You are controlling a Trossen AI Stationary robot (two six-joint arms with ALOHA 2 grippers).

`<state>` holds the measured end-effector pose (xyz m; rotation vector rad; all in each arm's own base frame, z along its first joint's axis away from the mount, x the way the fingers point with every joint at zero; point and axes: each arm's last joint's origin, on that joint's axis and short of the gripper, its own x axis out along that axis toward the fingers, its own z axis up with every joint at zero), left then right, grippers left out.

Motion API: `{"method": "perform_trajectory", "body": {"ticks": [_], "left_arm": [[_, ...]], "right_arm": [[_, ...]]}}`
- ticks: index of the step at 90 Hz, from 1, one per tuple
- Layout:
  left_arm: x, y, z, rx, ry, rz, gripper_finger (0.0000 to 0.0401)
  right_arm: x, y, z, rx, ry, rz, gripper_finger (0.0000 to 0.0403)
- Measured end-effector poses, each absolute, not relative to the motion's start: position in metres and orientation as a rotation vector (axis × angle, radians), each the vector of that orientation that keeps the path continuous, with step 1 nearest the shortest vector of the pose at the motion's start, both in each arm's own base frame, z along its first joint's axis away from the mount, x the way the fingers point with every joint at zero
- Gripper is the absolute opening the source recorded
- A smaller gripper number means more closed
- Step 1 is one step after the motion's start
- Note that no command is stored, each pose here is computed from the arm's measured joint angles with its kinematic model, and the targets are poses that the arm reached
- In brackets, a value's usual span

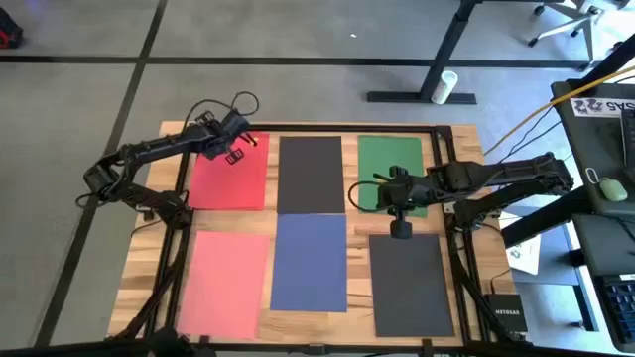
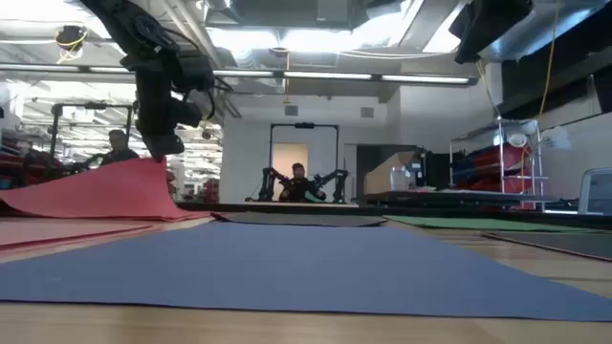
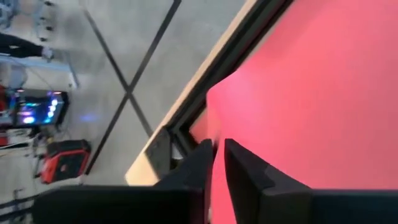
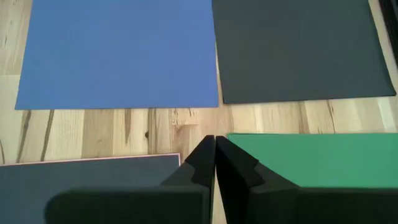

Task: Organize paper
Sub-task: Stack the red paper on the stacked red paper

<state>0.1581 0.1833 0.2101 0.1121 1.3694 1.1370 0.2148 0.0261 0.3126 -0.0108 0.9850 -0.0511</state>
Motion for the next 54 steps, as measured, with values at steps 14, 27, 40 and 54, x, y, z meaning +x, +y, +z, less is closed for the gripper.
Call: {"method": "perform_trajectory", "body": {"ticks": [14,27,40,54], "left_arm": [[0.1581,0.1833,0.2101,0.103,1.363,1.145,0.0084],[0.1580,0.1832,0.2102,0.103,1.362,1.147,0.0119],[0.1579,0.1833,0.2103,0.107,1.363,1.154,0.0149],[0.1576,0.1835,0.2106,0.114,1.367,1.167,0.0174]], "right_arm": [[0.2148,0.0260,0.3125,-0.011,0.985,-0.051,0.0001],[0.2148,0.0260,0.3125,-0.011,0.985,-0.051,0.0001],[0.2148,0.0260,0.3125,-0.011,0.985,-0.051,0.0001],[0.2148,0.0260,0.3125,-0.011,0.985,-0.051,0.0001]]}}
